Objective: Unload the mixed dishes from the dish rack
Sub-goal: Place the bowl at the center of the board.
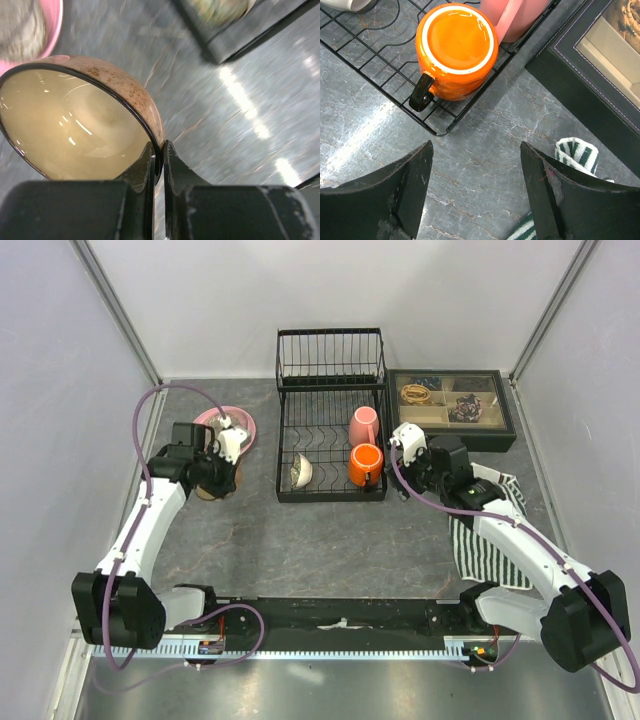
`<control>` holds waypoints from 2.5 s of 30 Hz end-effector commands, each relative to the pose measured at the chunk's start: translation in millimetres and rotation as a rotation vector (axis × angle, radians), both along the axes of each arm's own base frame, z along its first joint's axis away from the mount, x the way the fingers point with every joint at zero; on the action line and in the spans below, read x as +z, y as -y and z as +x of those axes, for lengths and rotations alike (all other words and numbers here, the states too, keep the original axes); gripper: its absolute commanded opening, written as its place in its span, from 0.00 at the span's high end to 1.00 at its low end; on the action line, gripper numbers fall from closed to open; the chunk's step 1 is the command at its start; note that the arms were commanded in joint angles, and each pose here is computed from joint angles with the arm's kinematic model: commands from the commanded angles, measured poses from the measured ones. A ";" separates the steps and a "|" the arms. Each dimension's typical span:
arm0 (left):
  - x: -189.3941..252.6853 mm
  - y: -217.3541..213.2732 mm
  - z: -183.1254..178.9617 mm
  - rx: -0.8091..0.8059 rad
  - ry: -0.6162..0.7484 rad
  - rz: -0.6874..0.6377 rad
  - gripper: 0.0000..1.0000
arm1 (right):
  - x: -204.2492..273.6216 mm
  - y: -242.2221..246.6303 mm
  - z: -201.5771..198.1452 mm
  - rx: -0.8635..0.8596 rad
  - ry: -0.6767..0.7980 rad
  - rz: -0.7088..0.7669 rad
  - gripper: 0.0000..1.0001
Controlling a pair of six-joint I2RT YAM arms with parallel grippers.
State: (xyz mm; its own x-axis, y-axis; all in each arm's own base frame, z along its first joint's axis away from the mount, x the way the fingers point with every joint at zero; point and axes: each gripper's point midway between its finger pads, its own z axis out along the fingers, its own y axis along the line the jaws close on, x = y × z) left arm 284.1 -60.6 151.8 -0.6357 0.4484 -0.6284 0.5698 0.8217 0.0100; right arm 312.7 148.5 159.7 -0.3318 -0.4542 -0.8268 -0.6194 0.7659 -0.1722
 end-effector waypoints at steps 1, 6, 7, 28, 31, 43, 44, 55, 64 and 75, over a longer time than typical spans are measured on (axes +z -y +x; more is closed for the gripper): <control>2.5 -33.5 11.4 -0.023 0.114 0.198 0.98 | 24.1 -8.2 10.2 0.011 0.066 0.050 0.22; -13.8 -49.8 9.7 -0.016 0.101 0.283 0.98 | 22.5 -6.8 8.1 0.013 0.069 0.044 0.21; -16.6 -53.0 9.8 -0.016 0.098 0.300 0.98 | 22.9 -7.1 8.0 0.013 0.071 0.047 0.22; -62.7 -94.1 37.5 0.028 0.041 0.454 0.98 | 18.6 -7.4 6.5 0.021 0.063 0.043 0.21; -66.0 -95.9 43.1 0.025 0.037 0.466 0.98 | 16.8 -6.4 5.8 0.020 0.060 0.040 0.21; -57.3 -89.9 48.6 -0.006 0.045 0.442 0.98 | 12.7 -6.8 6.4 0.023 0.050 0.034 0.21; -56.8 -89.9 48.1 -0.006 0.042 0.442 0.99 | 13.1 -7.9 6.6 0.025 0.047 0.039 0.21; -48.5 -71.2 47.7 -0.073 0.044 0.395 0.98 | 13.2 -8.7 7.8 0.026 0.040 0.036 0.21; -56.8 -60.6 41.5 -0.109 0.015 0.410 0.98 | 14.4 -7.3 6.0 0.025 0.047 0.036 0.21; -65.5 -57.3 29.8 -0.121 -0.009 0.428 0.98 | 13.7 -6.7 5.4 0.024 0.049 0.035 0.21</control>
State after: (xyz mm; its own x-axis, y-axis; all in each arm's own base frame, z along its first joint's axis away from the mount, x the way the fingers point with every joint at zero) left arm 295.4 -9.1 68.2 -0.6178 0.7092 -0.3396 0.6778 0.6993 0.2273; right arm 314.1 152.4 158.6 -0.3257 -0.4514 -0.8308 -0.6314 0.7579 -0.1642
